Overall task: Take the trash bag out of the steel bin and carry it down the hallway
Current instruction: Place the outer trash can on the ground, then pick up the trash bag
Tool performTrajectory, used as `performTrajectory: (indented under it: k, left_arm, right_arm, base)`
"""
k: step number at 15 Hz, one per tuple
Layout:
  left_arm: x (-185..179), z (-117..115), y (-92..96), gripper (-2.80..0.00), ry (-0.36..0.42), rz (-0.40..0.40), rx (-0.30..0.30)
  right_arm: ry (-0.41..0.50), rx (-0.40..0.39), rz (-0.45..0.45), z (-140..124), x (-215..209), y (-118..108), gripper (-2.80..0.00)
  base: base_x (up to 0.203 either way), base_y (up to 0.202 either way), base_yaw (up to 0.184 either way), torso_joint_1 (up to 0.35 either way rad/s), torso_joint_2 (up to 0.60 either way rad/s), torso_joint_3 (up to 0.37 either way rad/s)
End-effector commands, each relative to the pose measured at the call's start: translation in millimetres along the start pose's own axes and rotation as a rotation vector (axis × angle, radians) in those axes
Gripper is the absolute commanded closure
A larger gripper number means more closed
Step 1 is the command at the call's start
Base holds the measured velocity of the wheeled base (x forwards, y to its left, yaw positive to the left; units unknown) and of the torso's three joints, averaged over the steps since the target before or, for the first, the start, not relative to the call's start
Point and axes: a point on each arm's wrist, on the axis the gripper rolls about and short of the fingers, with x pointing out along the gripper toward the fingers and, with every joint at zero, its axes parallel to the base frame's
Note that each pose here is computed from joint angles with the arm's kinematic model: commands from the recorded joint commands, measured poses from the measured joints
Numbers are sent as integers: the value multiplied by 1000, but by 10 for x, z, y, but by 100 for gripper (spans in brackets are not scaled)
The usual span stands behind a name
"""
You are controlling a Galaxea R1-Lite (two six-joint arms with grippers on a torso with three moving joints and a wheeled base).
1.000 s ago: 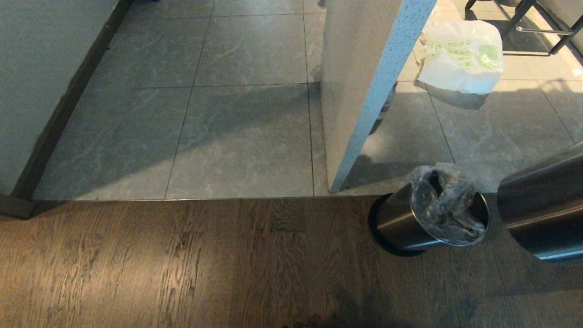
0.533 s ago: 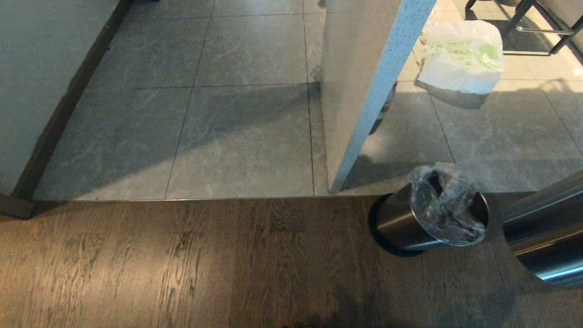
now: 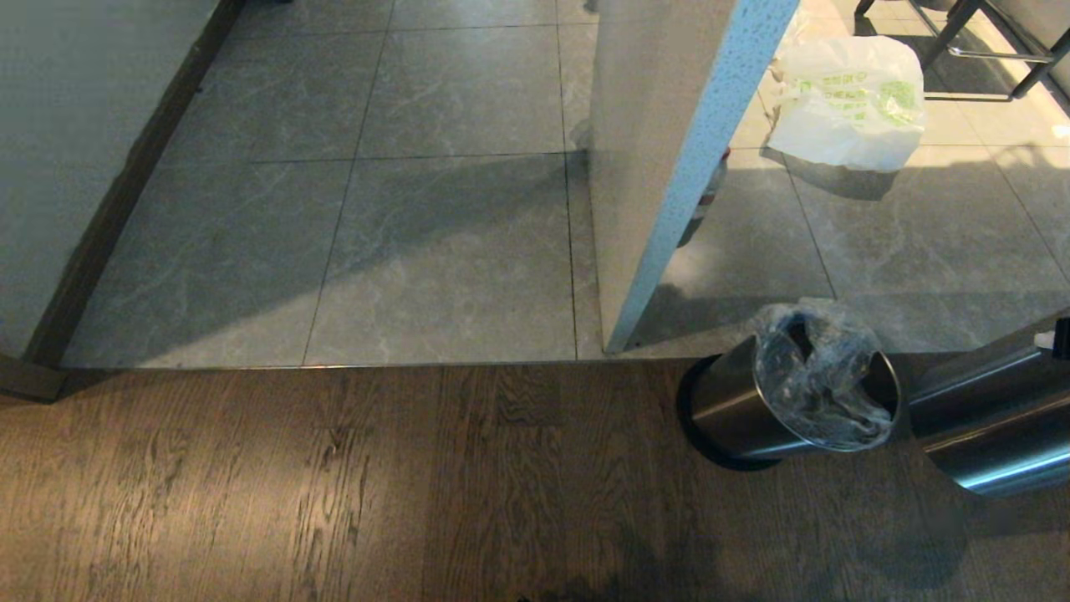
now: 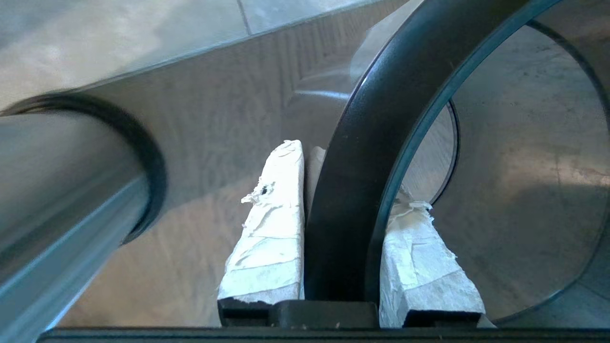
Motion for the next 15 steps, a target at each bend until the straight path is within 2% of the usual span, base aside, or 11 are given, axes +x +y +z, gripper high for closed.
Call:
performTrajectory:
  k: [1,6,7,8,11,15]
  left_arm:
    - [0,0,0,0,0,1,0]
    - [0,0,0,0,0,1,0]
    - [0,0,0,0,0,1,0]
    - [0,0,0,0,0,1,0]
    - [0,0,0,0,0,1,0]
    - [0,1,0,0,-1,1,0]
  right_arm:
    - [57,19,12,-242,360,-72,0]
    - [58,20,13,-300,543,-115,0]
    - [60,19,14,-310,548,-115,-82]
    - [61,20,12,-310,548,-116,-280]
    - [65,22,14,-312,515,-104,-280]
    - [27,12,6,-124,214,-56,-280]
  base:
    - [0,0,0,0,0,0]
    - [0,0,0,0,0,0]
    - [0,0,0,0,0,0]
    - [0,0,0,0,0,0]
    - [0,0,0,0,0,0]
    - [0,0,0,0,0,0]
